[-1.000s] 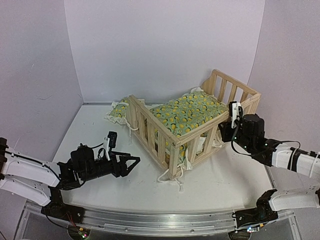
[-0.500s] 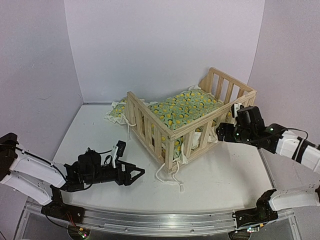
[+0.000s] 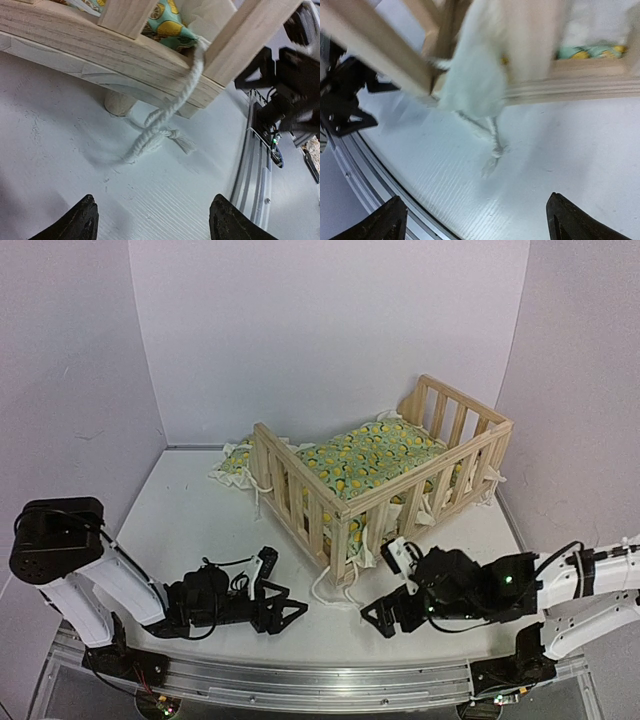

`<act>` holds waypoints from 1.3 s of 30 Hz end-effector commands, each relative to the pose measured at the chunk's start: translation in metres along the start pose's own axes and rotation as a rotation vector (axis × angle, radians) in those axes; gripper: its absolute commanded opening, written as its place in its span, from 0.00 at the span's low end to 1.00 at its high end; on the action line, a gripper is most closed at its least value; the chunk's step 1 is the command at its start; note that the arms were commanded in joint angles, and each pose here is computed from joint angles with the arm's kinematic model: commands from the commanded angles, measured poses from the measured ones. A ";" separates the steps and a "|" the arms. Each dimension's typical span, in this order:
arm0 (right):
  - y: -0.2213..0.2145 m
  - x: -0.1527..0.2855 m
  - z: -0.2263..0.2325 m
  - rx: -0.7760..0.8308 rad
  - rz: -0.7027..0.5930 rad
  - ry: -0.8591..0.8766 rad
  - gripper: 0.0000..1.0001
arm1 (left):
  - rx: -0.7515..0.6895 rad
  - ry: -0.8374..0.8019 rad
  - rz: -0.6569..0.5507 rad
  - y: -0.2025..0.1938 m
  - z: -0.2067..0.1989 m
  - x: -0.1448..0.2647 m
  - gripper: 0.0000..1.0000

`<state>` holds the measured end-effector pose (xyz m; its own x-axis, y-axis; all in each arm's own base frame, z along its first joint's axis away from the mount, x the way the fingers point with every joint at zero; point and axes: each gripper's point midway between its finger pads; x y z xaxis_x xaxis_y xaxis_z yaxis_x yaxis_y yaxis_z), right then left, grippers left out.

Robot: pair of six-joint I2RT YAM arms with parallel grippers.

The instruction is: Set up the pet bed

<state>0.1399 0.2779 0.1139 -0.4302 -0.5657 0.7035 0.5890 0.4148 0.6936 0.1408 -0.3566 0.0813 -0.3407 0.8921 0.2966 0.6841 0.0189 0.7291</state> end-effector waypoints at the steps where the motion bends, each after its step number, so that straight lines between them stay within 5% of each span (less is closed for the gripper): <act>1: 0.019 -0.021 0.015 -0.064 -0.234 0.008 0.98 | 0.009 -0.031 -0.107 0.020 -0.008 -0.021 0.76; 5: 0.011 -0.033 0.008 -0.049 -0.333 -0.025 0.94 | -0.017 -0.127 -0.197 0.025 -0.016 -0.029 0.70; 18: -0.034 -0.085 0.008 0.074 -0.198 -0.207 0.65 | -0.046 -0.026 -0.247 0.020 0.013 -0.066 0.52; 22: -0.041 -0.093 0.002 0.069 -0.180 -0.259 0.48 | -0.089 -0.027 -0.251 0.021 0.012 -0.069 0.43; 29: -0.038 -0.083 -0.006 0.055 -0.209 -0.300 0.00 | -0.127 -0.056 -0.237 0.021 0.003 -0.060 0.18; 39: -0.004 0.002 0.087 0.270 -0.280 -0.020 0.00 | -0.074 -0.086 -0.216 0.025 -0.009 -0.028 0.11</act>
<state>0.1008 0.3207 0.0713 -0.6115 -0.5746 0.5439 0.3427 0.4273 0.8367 0.1691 -0.3897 0.0659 -0.4323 0.8887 0.1529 0.5512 0.1262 0.8247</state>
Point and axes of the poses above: each gripper's point midway between its finger pads, its own x axis back along the fingers, its own z axis along the line the jaws close on, y = z × x, and after that the axes turned 10 degrees about x, right-handed
